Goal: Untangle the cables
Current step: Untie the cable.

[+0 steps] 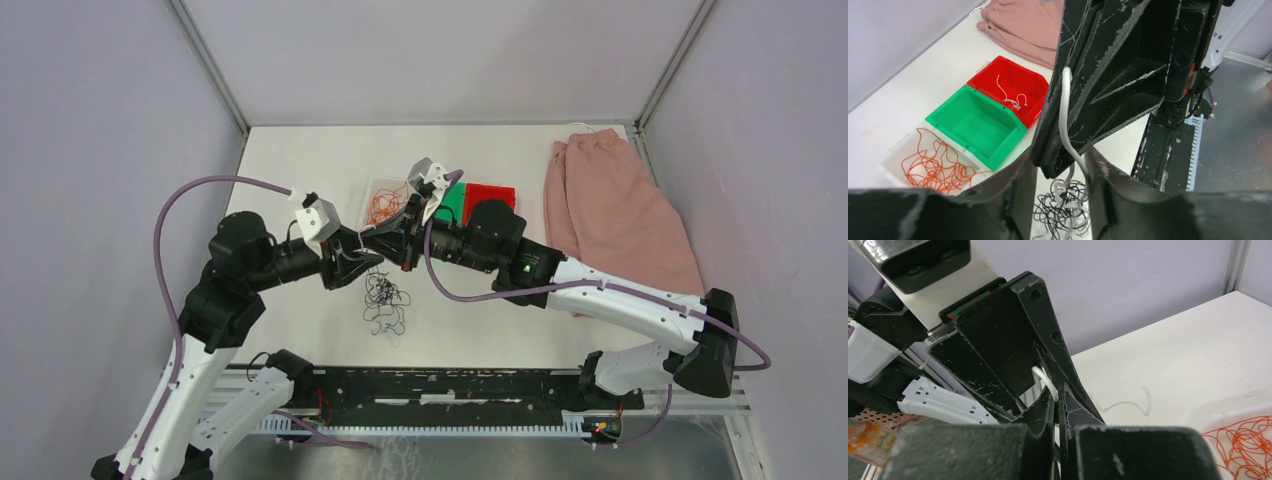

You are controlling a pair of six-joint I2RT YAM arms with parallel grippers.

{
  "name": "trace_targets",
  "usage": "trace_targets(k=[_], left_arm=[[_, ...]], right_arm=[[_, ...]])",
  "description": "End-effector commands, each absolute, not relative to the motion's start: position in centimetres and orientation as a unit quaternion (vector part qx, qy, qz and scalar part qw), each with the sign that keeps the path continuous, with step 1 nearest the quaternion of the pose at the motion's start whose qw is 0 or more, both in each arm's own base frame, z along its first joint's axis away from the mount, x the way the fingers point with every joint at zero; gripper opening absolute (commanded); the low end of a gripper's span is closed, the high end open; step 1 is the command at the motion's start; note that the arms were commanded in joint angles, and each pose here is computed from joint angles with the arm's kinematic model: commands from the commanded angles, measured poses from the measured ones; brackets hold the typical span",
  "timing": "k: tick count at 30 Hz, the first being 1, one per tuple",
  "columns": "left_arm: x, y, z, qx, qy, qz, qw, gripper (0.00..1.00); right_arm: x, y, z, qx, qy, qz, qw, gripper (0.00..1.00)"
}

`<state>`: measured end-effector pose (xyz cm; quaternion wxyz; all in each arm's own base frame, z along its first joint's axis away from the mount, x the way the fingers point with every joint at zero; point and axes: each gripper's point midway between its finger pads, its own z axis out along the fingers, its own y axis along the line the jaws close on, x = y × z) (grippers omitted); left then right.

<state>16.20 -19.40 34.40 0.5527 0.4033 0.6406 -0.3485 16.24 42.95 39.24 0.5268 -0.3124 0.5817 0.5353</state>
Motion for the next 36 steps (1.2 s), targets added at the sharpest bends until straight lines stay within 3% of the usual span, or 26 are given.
trace_targets(k=[1,5,9,12,19,27,36], left_arm=[[15.2,-20.3,35.9,0.409,0.619,-0.386,0.549,0.39],[13.9,-20.5,36.6,0.426,0.609,-0.405,0.533,0.17],[13.5,-20.1,36.6,0.442,0.609,-0.393,0.529,0.03],[13.5,-19.8,37.1,0.453,0.600,-0.375,0.543,0.03],[13.5,-20.0,39.0,0.465,0.583,-0.374,0.551,0.03],[13.4,-20.2,40.0,0.468,0.575,-0.381,0.552,0.03],[12.9,-20.3,40.7,0.471,0.572,-0.388,0.548,0.03]], right_arm=[[15.4,42.7,43.6,-0.300,0.538,0.573,0.541,0.01],[15.8,42.3,42.7,-0.296,0.554,0.557,0.544,0.09],[16.3,41.1,41.6,-0.289,0.569,0.540,0.549,0.50],[16.1,40.0,40.2,-0.288,0.576,0.533,0.549,0.59],[14.6,38.1,34.9,-0.309,0.591,0.526,0.527,0.59],[14.4,40.1,31.3,-0.362,0.607,0.509,0.491,0.54],[14.9,41.6,32.3,-0.363,0.595,0.518,0.496,0.35]])
